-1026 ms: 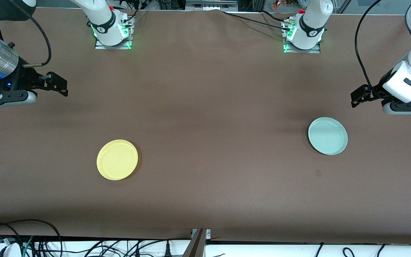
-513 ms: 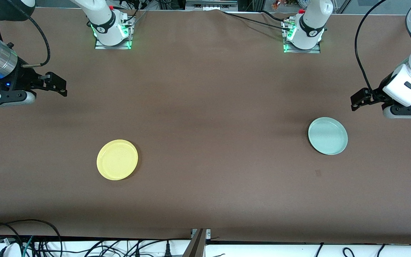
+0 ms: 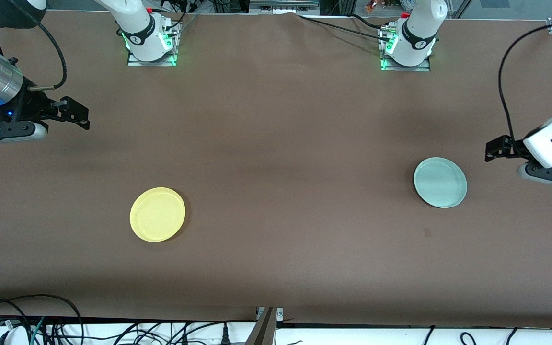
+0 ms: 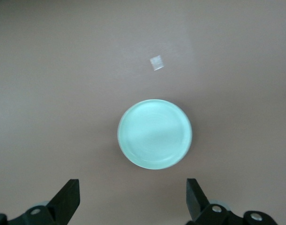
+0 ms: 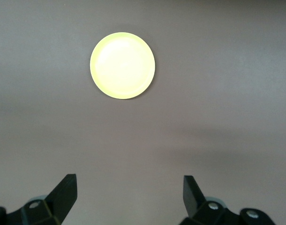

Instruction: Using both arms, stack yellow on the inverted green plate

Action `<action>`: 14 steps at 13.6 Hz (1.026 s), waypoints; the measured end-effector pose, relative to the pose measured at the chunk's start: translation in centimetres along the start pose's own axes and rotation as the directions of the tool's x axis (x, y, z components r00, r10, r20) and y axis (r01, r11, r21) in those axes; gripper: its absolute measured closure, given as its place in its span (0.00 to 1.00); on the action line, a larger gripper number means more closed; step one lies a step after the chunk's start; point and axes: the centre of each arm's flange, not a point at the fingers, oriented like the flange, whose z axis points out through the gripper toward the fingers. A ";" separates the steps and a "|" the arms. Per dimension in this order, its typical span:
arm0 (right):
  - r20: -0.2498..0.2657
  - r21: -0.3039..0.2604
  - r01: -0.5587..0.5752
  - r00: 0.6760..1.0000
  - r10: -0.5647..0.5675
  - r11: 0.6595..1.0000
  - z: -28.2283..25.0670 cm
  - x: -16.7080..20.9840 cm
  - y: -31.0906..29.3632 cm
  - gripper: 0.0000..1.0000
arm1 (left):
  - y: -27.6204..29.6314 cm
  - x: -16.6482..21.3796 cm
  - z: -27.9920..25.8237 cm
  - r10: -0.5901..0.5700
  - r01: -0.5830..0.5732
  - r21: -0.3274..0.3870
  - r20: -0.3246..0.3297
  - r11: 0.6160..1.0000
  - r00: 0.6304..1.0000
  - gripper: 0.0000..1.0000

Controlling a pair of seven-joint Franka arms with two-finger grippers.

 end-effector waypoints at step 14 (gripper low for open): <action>-0.016 -0.007 -0.004 1.000 0.004 1.000 2.7 2.2 0.1 0.00 | -3.0 -0.7 23.4 0.257 -0.255 0.044 -0.068 0.966 0.964 0.00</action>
